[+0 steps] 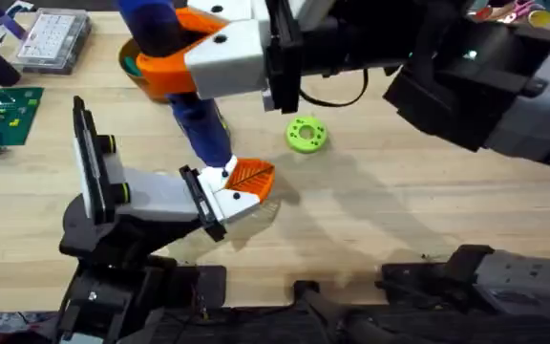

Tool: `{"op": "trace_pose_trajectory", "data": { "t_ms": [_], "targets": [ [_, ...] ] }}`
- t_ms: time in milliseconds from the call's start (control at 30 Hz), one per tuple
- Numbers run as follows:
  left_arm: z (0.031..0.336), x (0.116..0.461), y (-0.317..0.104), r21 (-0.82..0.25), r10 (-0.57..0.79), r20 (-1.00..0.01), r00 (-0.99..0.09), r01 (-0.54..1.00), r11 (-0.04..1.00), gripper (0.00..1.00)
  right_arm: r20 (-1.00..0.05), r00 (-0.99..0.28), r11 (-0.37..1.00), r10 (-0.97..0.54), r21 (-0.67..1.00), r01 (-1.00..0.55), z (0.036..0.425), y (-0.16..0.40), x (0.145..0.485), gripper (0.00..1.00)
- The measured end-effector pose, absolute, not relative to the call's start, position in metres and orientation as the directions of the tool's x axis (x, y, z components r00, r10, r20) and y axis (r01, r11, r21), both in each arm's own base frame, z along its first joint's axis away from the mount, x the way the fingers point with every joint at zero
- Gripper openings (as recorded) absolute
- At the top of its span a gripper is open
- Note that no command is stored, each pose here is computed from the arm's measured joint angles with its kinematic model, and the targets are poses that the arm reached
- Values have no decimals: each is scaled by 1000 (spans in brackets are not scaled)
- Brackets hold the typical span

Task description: Pick up the gripper from the table and insert it into the empty holder that is missing its gripper. Then pick up a screw, insert it into the mounting hole, and use the screwdriver to tighten it. Finally, clean up the table by picking up the vegetable and placing it into the bucket.

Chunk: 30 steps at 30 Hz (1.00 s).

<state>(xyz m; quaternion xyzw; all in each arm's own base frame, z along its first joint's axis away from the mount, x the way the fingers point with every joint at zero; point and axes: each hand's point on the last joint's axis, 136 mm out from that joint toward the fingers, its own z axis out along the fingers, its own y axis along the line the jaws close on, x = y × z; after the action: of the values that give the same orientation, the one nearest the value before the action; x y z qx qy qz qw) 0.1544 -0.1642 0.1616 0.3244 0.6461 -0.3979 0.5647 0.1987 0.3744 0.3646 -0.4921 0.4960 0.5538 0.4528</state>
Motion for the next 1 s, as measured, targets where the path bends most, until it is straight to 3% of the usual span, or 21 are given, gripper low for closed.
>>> {"op": "trace_pose_trajectory", "data": {
  "t_ms": [1000],
  "targets": [
    [161, 153, -165, -150, -29, -988, -154, 874, 463, 17, -993, -121, -94, -1, 121, -988, 355, 380, 203, 27]
  ]
}}
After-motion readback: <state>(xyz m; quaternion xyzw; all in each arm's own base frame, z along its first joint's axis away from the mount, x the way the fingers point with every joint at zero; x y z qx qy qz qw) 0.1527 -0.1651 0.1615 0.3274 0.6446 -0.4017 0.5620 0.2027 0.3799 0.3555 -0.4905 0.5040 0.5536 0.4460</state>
